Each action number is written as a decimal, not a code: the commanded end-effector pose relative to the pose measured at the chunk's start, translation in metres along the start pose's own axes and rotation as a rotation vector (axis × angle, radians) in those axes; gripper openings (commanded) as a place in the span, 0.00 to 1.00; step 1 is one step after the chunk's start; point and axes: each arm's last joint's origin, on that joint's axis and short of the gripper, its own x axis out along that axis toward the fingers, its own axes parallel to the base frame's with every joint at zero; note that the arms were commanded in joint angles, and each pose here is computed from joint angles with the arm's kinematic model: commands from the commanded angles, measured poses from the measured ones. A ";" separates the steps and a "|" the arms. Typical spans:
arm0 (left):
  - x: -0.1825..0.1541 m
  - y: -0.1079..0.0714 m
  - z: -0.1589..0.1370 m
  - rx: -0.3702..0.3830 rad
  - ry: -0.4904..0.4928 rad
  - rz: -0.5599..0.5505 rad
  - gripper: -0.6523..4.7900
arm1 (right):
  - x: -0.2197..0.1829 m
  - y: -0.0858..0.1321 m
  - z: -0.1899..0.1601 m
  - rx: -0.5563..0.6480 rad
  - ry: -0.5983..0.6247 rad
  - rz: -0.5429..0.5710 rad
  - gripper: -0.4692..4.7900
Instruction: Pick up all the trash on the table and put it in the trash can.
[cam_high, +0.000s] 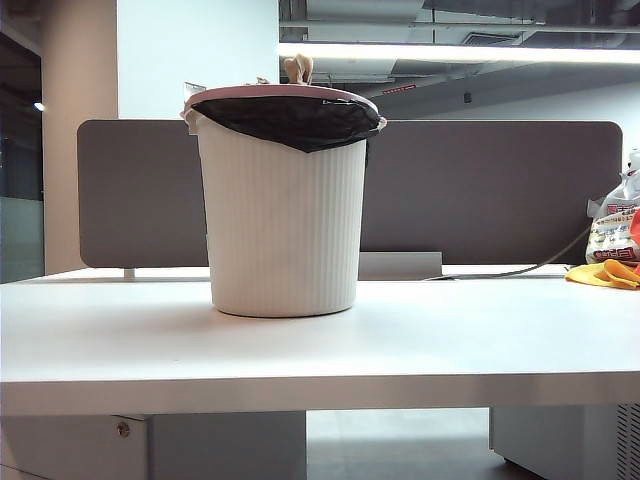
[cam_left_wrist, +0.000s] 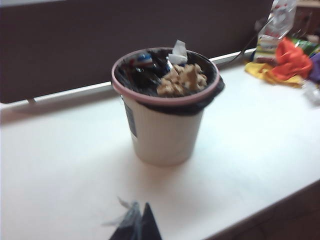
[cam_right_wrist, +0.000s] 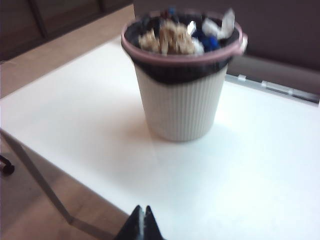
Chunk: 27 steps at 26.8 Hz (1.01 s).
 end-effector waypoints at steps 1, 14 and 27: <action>-0.004 0.002 -0.043 -0.036 -0.054 0.004 0.11 | 0.008 -0.002 -0.032 0.077 -0.031 0.027 0.09; 0.127 0.005 -0.225 -0.245 -0.067 -0.084 0.11 | 0.084 -0.021 -0.150 0.070 -0.131 0.008 0.09; 0.158 0.007 -0.284 -0.226 -0.084 -0.055 0.11 | 0.102 -0.027 -0.216 0.106 -0.030 0.005 0.09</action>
